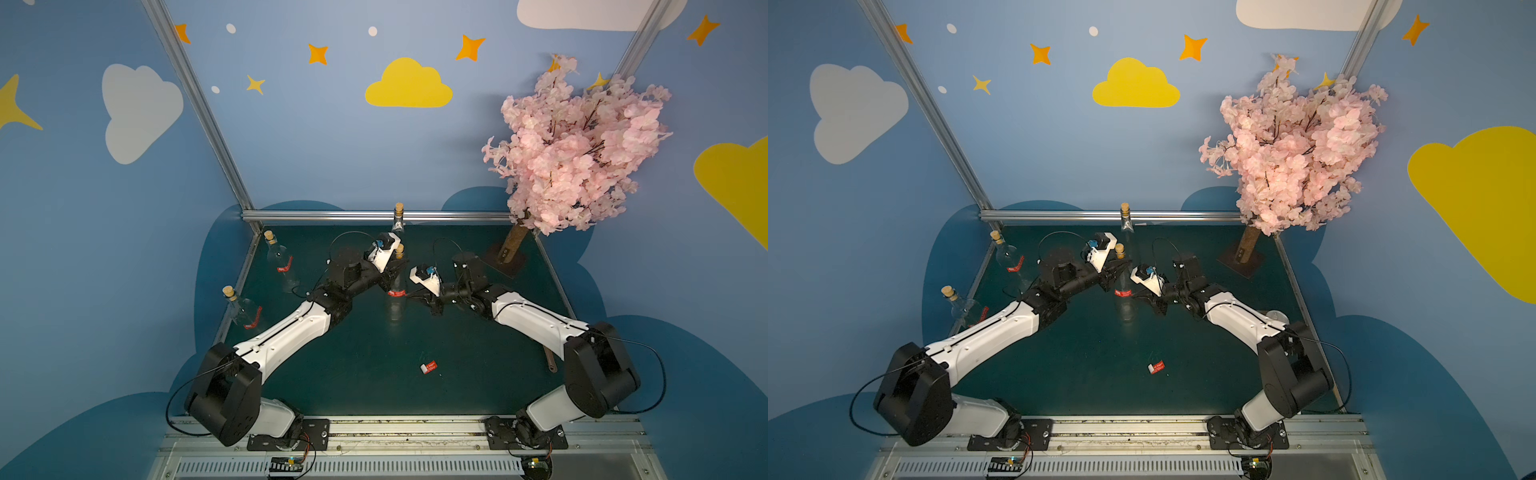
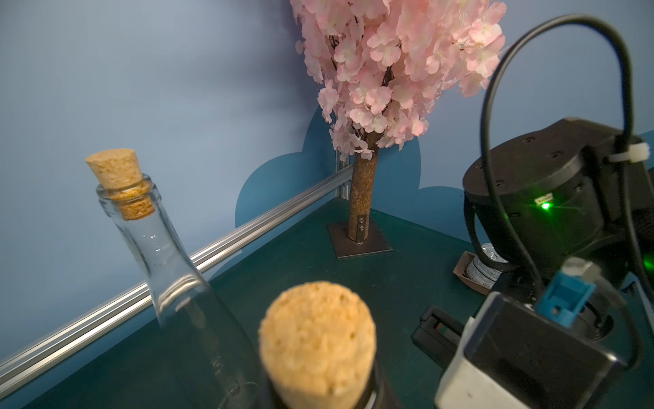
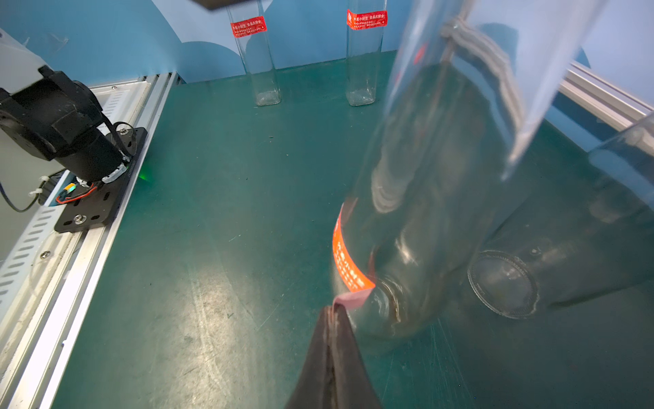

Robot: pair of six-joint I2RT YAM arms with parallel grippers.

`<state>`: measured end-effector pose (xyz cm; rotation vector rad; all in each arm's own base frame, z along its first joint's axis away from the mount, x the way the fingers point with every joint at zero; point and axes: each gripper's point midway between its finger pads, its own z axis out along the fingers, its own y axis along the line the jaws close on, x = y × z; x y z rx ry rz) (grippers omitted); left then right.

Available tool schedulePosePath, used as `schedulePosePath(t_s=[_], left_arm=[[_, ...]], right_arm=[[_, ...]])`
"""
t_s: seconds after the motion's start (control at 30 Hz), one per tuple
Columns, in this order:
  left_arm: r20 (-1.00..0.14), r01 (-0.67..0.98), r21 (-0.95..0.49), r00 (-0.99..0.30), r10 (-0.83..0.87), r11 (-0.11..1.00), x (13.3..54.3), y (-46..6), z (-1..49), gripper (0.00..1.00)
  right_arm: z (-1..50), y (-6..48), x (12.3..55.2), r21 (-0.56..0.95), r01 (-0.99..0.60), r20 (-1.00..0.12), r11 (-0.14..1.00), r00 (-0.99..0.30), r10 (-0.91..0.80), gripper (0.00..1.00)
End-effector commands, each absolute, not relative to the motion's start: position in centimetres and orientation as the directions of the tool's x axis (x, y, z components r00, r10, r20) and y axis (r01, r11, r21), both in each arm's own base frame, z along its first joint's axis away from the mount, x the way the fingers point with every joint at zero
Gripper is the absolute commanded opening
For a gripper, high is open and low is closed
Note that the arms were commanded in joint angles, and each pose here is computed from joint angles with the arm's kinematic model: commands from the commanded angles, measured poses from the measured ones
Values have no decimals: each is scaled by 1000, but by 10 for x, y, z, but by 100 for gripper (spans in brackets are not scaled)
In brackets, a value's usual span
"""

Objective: Remove the label from the bottle
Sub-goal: Tear open the label from the bottle.

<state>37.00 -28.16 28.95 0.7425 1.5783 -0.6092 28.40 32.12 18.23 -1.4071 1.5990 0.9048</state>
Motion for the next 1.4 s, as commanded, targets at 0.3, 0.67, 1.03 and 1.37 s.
schedulePosePath(t_s=[0.3, 0.67, 1.03, 1.37], left_arm=[[-962, 692, 82, -133, 238, 717, 387, -264, 252, 17], [-961, 690, 82, -135, 239, 719, 388, -264, 250, 17], [-961, 687, 82, -138, 241, 722, 388, -264, 249, 17], [-961, 686, 82, -137, 240, 723, 388, -264, 250, 17]], right_arm=[[198, 329, 255, 26, -999, -919, 28, -35, -393, 0], [198, 330, 249, 31, -999, -918, 11, -33, -396, 0], [199, 331, 242, 32, -999, -918, -7, -26, -395, 0], [201, 332, 236, 30, -999, -918, -20, -20, -396, 0]])
